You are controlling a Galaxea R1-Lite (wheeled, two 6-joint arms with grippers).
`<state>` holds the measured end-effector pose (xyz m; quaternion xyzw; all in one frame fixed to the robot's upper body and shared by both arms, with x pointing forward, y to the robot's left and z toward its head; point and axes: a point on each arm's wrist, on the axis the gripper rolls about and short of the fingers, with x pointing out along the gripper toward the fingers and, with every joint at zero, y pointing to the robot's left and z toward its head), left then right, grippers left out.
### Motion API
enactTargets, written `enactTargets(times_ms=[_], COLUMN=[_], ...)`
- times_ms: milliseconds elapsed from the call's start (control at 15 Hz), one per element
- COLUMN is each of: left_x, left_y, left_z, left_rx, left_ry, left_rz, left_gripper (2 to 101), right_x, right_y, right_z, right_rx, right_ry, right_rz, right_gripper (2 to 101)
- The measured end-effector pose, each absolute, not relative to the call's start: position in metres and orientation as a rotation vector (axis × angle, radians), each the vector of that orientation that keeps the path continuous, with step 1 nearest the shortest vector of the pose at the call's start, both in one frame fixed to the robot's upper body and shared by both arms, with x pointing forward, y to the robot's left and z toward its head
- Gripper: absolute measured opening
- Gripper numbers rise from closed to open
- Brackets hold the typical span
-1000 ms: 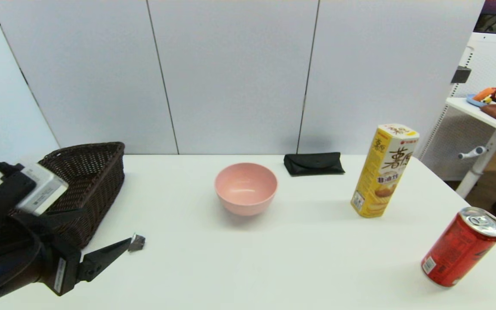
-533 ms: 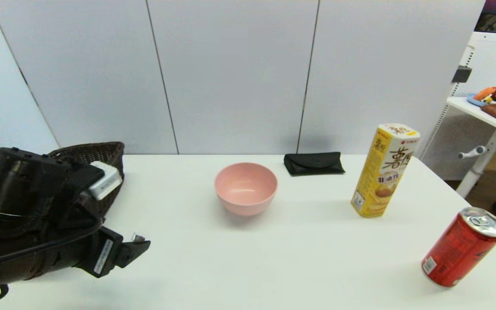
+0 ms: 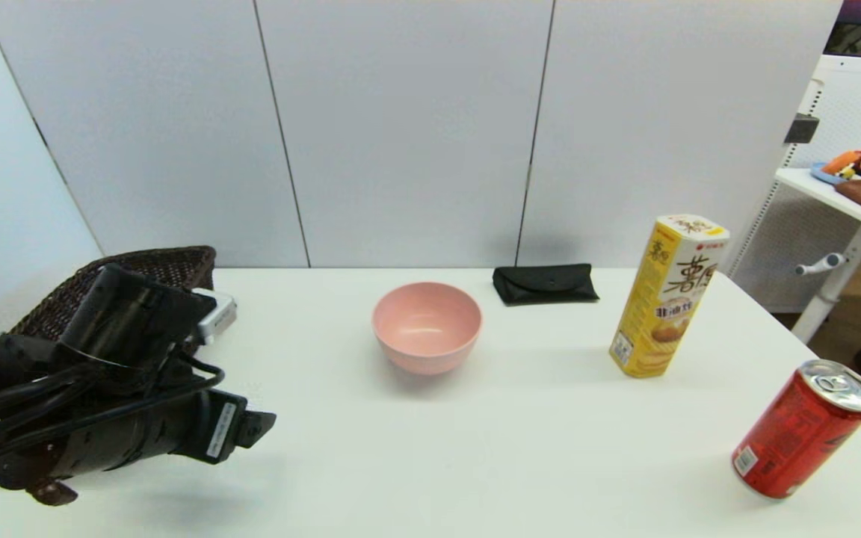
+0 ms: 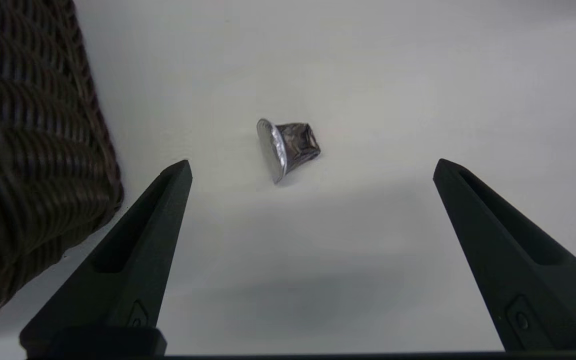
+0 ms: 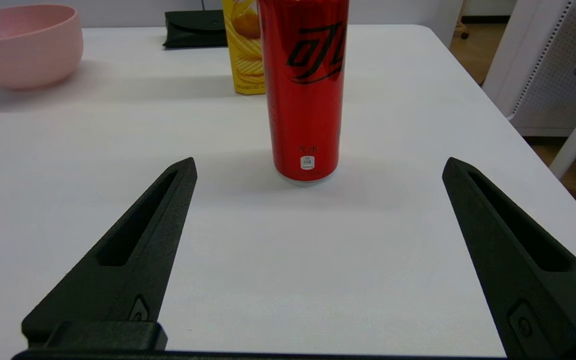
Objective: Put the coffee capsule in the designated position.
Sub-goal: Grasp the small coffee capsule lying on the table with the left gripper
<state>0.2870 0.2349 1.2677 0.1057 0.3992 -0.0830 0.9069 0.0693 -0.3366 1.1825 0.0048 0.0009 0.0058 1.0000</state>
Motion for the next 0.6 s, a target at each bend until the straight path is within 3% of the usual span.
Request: enactTargets(times_ms=[600], left_x=[0.316], left_y=[0.225], left_z=[1.257], left_rx=[0.137], left_ry=[0.957], left_rz=[-0.074], left_gripper=[97.9], right_x=[0.069], right_y=[-0.337], right_z=[1.183], right_rx=[0.009], right_ry=[0.002], right_rz=[0.011], right_gripper=[97.3])
